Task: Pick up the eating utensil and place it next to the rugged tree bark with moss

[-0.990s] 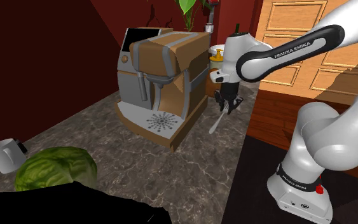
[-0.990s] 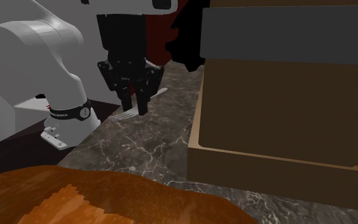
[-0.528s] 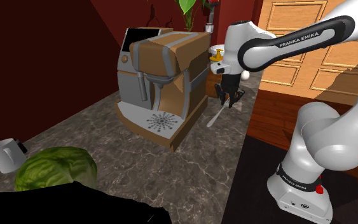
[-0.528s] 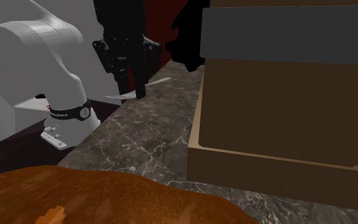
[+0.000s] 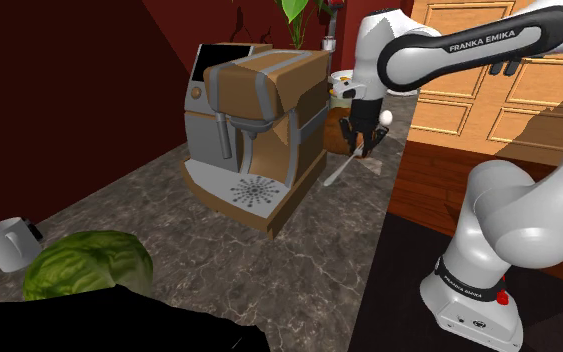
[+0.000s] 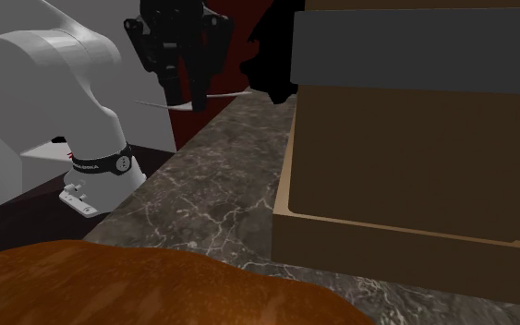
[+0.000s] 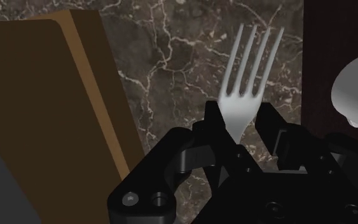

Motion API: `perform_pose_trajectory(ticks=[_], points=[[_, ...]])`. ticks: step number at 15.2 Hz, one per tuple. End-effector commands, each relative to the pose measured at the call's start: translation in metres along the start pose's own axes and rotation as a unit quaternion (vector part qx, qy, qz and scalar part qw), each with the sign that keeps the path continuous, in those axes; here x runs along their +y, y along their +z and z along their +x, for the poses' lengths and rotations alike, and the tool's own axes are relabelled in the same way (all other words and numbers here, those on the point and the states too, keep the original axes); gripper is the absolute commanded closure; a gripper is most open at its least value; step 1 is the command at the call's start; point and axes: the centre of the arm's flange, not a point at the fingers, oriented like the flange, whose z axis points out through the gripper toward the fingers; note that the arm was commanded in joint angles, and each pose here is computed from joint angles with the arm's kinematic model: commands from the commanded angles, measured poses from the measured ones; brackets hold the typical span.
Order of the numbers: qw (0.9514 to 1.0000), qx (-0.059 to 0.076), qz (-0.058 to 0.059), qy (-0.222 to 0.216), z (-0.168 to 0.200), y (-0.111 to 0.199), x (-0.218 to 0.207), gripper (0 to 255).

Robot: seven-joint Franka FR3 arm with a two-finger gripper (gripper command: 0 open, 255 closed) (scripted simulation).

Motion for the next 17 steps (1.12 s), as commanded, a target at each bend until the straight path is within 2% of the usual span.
perform_pose_trajectory(ticks=[1, 17], points=[[1.0, 0.0, 0.0, 0.0, -0.001, -0.01, 0.0, 255], [1.0, 0.0, 0.0, 0.0, -0.004, -0.095, 0.002, 255]])
